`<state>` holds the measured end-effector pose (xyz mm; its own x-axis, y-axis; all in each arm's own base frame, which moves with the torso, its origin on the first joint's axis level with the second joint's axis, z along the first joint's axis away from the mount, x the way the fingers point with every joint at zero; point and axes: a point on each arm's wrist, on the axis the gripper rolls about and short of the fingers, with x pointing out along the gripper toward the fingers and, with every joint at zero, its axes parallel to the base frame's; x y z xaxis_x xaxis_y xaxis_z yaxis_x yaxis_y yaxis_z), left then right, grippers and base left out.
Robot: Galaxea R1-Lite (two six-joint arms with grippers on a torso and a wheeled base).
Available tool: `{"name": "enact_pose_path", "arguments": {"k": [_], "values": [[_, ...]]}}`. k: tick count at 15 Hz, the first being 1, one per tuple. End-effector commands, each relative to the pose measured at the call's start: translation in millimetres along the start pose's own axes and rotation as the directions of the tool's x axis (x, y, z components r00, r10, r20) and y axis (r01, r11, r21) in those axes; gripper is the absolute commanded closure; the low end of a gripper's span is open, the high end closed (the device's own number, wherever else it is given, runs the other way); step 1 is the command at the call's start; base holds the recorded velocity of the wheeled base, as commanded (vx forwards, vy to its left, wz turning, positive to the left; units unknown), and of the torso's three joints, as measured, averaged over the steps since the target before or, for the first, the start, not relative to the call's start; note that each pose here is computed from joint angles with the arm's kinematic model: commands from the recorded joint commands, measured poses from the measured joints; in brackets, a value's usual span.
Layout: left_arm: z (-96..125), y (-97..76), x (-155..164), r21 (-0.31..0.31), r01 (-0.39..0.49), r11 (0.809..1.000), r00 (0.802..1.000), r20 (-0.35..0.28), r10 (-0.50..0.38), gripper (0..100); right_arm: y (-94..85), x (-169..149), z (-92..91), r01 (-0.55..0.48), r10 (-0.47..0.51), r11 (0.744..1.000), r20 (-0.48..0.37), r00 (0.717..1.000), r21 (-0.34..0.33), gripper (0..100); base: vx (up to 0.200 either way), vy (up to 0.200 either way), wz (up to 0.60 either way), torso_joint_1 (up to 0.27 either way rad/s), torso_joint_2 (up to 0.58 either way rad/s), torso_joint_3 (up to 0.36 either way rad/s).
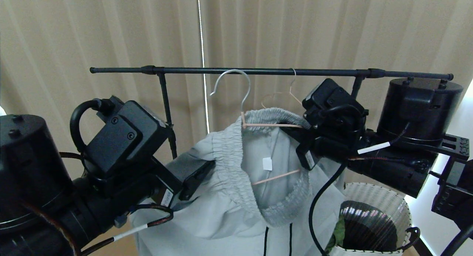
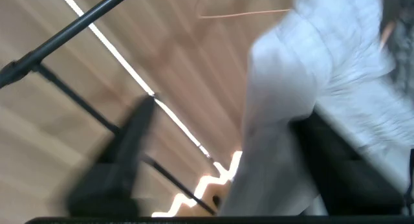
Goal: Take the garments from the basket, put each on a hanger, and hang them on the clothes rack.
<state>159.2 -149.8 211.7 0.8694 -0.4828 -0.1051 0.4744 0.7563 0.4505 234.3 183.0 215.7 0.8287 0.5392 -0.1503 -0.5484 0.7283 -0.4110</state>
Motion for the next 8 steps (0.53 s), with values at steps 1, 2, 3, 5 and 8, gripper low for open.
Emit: {"name": "enact_pose_path", "arguments": {"k": [1,2,3,5,8], "values": [[-0.8,0.6,-5.7,-0.003,0.019,1.0,1.0,0.015,-0.019,0,-14.7,-7.6,-2.6,0.052,-0.052,0.999,-0.009,0.999,0.008,100,0.0,0.0,0.0,0.0,0.0,0.0],[-2.8,0.2,-9.6,-0.002,0.044,0.999,0.999,0.023,-0.044,0,-23.4,-10.8,-5.5,0.086,-0.086,0.996,-0.022,0.996,0.011,100,0.0,0.0,0.0,0.0,0.0,0.0],[-5.2,-0.4,-12.7,0.0,0.075,0.997,0.997,0.033,-0.075,0,-31.9,-14.8,-7.6,0.131,-0.131,0.991,-0.034,0.991,0.016,100,0.0,0.0,0.0,0.0,0.0,0.0],[-8.3,-1.7,-14.1,0.002,0.088,0.996,0.996,0.027,-0.088,0,-44.4,-22.9,-7.9,0.182,-0.182,0.983,-0.035,0.983,0.021,100,0.0,0.0,0.0,0.0,0.0,0.0],[-34.0,4.4,-14.6,0.01,0.048,0.999,0.996,-0.075,-0.047,0,-63.3,-41.3,-2.8,0.256,-0.256,0.966,-0.01,0.967,0.042,100,0.0,0.0,0.0,0.0,0.0,0.0]]}}
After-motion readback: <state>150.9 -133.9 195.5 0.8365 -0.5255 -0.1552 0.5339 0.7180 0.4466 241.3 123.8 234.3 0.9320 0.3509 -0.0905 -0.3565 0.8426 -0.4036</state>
